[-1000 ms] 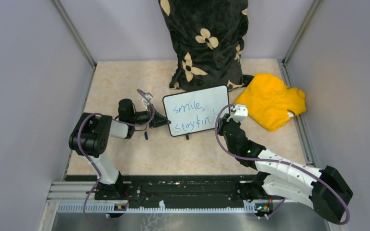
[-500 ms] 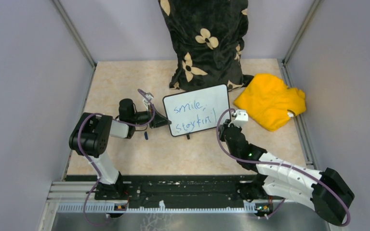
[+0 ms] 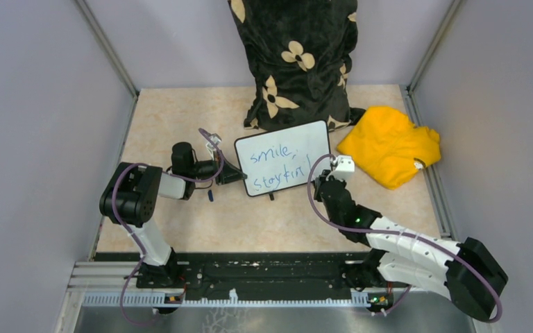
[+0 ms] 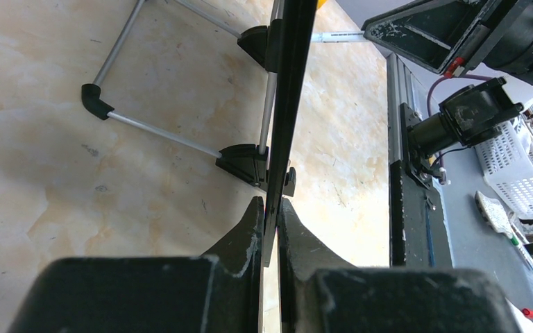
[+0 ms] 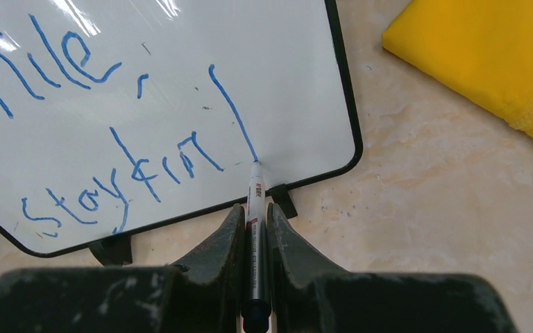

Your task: Write a sentence on the whiteboard

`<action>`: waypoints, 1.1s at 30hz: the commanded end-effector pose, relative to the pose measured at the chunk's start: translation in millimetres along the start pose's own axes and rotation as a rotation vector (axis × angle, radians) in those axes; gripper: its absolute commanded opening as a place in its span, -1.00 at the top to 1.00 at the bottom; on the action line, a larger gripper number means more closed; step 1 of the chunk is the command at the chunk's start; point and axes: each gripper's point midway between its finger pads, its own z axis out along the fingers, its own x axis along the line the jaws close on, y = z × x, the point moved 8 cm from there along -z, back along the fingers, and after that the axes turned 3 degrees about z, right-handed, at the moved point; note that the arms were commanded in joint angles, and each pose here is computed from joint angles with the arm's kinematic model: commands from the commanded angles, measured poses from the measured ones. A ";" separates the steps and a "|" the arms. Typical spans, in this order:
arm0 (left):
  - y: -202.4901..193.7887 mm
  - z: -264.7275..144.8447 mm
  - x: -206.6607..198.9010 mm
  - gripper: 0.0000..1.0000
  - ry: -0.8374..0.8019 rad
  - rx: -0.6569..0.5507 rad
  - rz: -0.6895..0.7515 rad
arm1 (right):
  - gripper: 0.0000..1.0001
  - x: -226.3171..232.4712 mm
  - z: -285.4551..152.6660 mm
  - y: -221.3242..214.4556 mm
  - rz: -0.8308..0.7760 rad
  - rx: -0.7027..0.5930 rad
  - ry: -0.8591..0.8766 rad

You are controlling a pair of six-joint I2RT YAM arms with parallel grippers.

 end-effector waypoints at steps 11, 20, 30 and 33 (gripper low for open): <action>-11.4 0.6 6.1 1.00 0.026 0.028 -0.061 | 1.00 25.0 7.4 39.6 0.058 -0.114 0.048; -10.9 0.6 6.0 1.00 0.026 0.028 -0.059 | 1.00 30.6 10.8 32.5 0.058 -0.083 0.086; -11.4 0.7 6.0 1.00 0.027 0.028 -0.061 | 1.00 26.8 9.4 19.3 0.044 -0.029 0.097; -11.4 0.6 6.0 1.00 0.026 0.029 -0.062 | 1.00 22.8 8.1 15.1 0.039 -0.017 0.086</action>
